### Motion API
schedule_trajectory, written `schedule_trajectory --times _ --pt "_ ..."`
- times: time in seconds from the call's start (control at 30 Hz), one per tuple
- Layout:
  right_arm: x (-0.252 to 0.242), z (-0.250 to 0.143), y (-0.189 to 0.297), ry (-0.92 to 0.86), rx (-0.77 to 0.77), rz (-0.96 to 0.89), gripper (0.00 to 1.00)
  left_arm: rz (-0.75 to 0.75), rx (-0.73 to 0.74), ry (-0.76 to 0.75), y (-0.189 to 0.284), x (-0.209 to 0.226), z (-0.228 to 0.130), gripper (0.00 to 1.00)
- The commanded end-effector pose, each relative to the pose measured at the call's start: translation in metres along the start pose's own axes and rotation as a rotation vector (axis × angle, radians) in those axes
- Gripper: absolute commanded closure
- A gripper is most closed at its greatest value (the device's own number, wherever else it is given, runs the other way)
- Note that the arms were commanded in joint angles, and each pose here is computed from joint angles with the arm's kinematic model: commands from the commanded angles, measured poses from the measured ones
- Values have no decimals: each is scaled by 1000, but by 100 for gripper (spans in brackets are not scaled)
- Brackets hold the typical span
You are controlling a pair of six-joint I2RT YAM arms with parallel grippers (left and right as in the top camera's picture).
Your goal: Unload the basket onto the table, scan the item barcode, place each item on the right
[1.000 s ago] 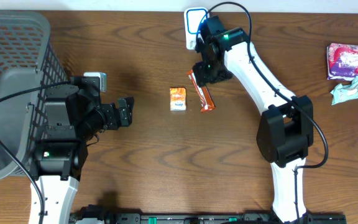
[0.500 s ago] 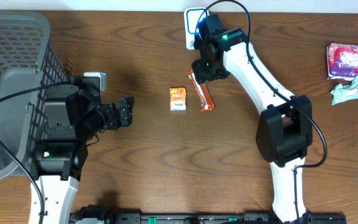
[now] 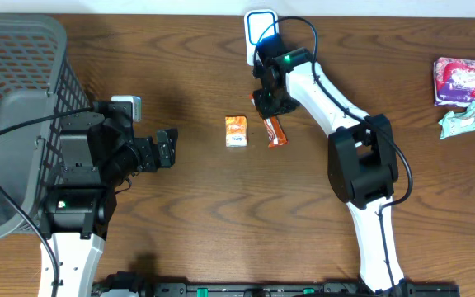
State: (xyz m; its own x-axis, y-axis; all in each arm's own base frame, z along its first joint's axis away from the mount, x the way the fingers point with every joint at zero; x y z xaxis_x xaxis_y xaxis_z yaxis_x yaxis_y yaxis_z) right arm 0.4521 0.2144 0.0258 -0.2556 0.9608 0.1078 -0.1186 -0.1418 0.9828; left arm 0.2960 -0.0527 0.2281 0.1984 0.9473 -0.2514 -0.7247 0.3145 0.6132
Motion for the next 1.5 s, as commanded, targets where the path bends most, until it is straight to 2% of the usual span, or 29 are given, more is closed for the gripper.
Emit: schedule_trajectory --times 0.0,0.27,0.3,0.4,0.5,0.63,0.8,1.0,1.47 --pt "5 2 -4 -10 -6 9 60 -2 6 -9 -2 1 -2 3" --pt "9 2 -13 -17 -1 31 60 -2 6 -9 -2 1 -2 3" --pt "9 0 -17 -18 8 30 62 -2 6 -9 -2 1 -2 3" --pt "8 -3 -25 -23 27 30 78 -2 6 -9 -2 1 -2 3" --pt "8 -4 -27 -24 31 29 91 -2 6 -9 -2 1 -2 3" --pt "8 -2 -24 -23 22 30 98 -2 6 -9 -2 1 -2 3" --pt "3 4 -11 -23 -4 -6 99 -2 6 -9 -2 1 -2 3" --pt "-24 13 14 1 -81 -258 99 -2 6 -9 -2 1 -2 3" --pt "-14 16 29 85 -163 -523 99 -2 6 -9 -2 1 -2 3"
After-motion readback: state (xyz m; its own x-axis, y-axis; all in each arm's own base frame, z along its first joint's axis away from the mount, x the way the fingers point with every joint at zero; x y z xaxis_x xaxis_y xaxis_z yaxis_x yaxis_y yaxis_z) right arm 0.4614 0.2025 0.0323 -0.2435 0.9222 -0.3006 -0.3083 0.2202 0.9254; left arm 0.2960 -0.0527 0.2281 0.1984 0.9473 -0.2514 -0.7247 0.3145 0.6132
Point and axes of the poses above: each gripper's point midway between its finger pads, its own y axis back along the fingers, its own x axis along the line the jaws close on, z = x × y, the point moved 1 cm from there along y, back along the fingers, and after that the axes turned 4 degrees about -y, right-handed, at the moved point
